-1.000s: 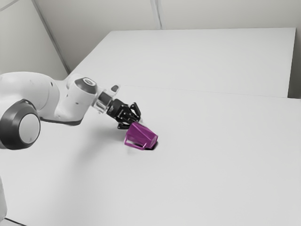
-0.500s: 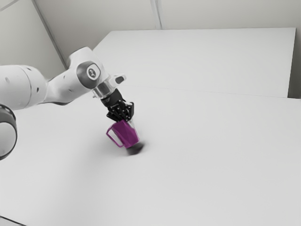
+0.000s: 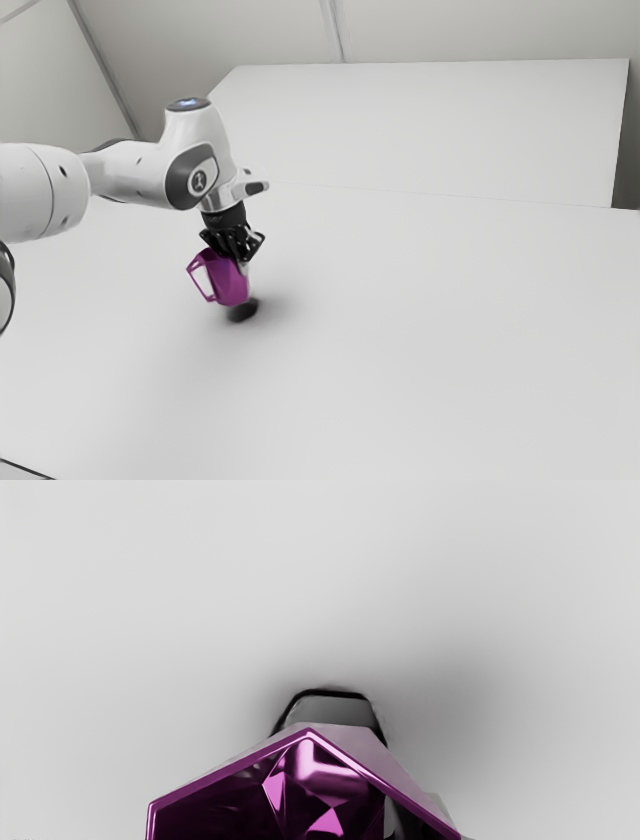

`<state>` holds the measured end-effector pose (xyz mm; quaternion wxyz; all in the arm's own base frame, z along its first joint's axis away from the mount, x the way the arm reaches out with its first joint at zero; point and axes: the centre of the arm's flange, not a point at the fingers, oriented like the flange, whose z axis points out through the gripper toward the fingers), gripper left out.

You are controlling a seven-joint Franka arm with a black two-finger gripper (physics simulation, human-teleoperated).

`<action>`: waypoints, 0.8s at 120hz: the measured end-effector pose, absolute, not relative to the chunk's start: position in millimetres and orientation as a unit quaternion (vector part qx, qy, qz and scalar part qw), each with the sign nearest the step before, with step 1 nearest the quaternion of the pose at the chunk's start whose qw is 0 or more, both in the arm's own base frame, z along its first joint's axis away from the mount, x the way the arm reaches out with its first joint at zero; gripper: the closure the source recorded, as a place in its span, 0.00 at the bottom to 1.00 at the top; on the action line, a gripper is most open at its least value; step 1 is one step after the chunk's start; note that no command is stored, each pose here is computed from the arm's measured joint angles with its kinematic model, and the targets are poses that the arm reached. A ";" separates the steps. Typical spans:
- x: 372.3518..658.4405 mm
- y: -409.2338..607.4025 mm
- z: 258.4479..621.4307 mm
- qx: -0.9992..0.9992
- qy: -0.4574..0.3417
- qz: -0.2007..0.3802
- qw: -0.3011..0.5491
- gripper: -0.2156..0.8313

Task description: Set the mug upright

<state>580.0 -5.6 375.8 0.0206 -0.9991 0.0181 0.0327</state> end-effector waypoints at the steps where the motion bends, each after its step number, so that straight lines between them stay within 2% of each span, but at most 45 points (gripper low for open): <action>1: 579.7 -5.5 375.1 -0.999 0.018 0.033 0.022 0.96; 52: 582.5 -11.4 343.9 -0.999 -0.002 0.031 0.037 0.95; 76: 581.7 -24.6 355.1 -0.999 0.001 0.023 0.033 0.55; 96: 577.8 -19.3 389.0 -0.999 0.000 0.005 0.042 0.36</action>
